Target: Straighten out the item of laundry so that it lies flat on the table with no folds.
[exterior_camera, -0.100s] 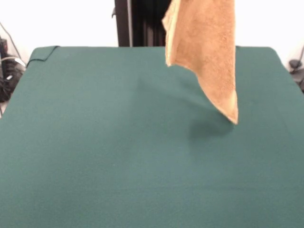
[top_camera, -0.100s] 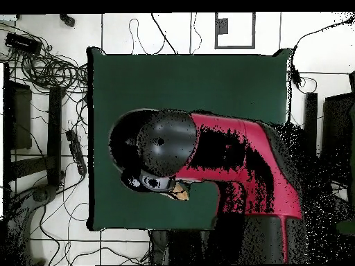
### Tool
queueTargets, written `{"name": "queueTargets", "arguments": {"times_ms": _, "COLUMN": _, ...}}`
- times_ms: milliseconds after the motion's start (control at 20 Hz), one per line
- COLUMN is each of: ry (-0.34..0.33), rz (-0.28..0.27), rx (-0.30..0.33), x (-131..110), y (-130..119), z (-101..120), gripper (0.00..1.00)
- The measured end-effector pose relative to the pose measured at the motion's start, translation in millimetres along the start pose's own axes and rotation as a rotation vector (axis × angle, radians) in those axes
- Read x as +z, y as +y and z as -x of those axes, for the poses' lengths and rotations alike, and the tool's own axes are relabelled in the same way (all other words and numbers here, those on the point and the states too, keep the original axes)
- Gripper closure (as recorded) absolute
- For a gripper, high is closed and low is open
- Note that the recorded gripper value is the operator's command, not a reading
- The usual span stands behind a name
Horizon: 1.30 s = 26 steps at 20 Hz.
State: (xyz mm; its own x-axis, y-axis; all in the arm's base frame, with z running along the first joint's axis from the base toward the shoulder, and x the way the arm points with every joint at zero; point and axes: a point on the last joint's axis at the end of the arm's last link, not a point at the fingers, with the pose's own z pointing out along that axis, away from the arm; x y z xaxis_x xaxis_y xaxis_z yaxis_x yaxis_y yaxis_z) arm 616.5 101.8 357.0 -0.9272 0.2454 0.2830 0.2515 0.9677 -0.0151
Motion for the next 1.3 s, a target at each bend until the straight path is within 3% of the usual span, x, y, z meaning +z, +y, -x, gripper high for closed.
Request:
{"name": "queueTargets", "arguments": {"times_ms": 400, "ry": -0.070, "rz": 0.039, "rx": 0.011, "x": 18, "y": -2, "z": 14, "gripper": 1.00}}
{"name": "queueTargets", "arguments": {"times_ms": 600, "ry": -0.117, "rz": 0.061, "rx": 0.033, "x": 35, "y": -17, "z": 34, "gripper": 1.00}}
{"name": "queueTargets", "arguments": {"times_ms": 950, "ry": -0.147, "rz": 0.080, "rx": 0.070, "x": 60, "y": -46, "z": 65, "gripper": 1.00}}
{"name": "queueTargets", "arguments": {"times_ms": 1300, "ry": -0.143, "rz": 0.076, "rx": 0.059, "x": 86, "y": -61, "z": 80, "gripper": 1.00}}
